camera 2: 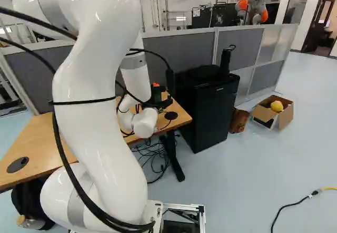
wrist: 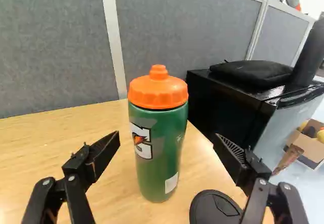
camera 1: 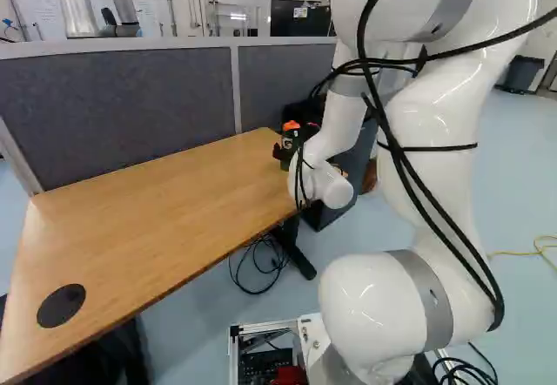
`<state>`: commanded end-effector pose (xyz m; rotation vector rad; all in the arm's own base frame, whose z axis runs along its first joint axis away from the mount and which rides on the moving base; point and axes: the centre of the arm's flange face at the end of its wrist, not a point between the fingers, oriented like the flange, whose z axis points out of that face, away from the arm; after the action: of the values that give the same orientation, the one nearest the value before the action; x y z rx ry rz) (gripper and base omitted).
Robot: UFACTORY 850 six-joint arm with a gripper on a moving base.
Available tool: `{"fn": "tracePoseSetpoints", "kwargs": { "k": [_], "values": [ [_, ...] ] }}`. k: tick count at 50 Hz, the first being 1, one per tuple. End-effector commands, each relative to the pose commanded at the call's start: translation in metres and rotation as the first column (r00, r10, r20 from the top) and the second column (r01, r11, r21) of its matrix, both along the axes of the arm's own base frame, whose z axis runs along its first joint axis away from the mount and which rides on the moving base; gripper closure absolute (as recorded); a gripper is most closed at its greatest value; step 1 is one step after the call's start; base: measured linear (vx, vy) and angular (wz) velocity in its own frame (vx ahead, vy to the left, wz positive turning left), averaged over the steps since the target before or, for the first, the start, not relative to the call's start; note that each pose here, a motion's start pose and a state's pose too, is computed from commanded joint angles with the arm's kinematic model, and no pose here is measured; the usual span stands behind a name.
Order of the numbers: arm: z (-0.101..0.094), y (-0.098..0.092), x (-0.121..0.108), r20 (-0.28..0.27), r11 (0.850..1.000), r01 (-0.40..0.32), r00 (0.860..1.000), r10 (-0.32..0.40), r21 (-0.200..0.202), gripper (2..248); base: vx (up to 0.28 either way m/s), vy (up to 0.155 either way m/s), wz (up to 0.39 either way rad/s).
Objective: Pick up the green bottle from the table
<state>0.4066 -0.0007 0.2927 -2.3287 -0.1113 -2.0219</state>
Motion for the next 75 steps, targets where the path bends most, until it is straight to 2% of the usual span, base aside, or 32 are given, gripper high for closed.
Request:
{"fn": "tracePoseSetpoints", "kwargs": {
  "k": [10,11,16,17,21,22,26,27,40,53,65,75],
  "values": [
    [-0.002,0.000,0.002,-0.001,1.000,0.000,1.000,0.000,0.000,3,0.000,0.000,0.000],
    [-0.002,0.000,0.002,-0.001,1.000,0.000,1.000,0.000,0.000,27,0.000,0.000,0.000],
    [-0.002,0.000,0.002,-0.001,1.000,0.000,1.000,0.000,0.000,27,0.000,0.000,0.000],
    [-0.002,0.000,0.002,-0.001,1.000,0.000,1.000,0.000,0.000,65,0.000,0.000,0.000],
    [-0.002,0.000,0.002,-0.001,1.000,0.000,1.000,0.000,0.000,65,0.000,0.000,0.000],
    [-0.002,0.000,0.002,-0.001,1.000,0.000,1.000,0.000,0.000,104,0.000,0.000,0.000],
    [-0.002,0.000,0.002,-0.001,1.000,0.000,1.000,0.000,0.000,104,0.000,0.000,0.000],
    [-0.002,0.000,0.002,-0.001,1.000,0.000,1.000,0.000,0.000,133,0.000,0.000,0.000],
    [-0.001,0.000,0.002,0.000,1.000,0.000,1.000,0.000,0.000,138,0.000,0.000,0.000],
    [0.010,0.000,0.000,0.024,1.000,-0.001,1.000,0.001,-0.001,138,0.000,0.000,0.000],
    [0.023,0.005,-0.015,0.042,1.000,-0.013,0.999,0.013,-0.001,138,0.000,0.000,0.000],
    [0.032,0.010,-0.030,0.032,1.000,-0.016,0.999,0.016,-0.003,138,0.000,0.000,0.000]
  ]
}}
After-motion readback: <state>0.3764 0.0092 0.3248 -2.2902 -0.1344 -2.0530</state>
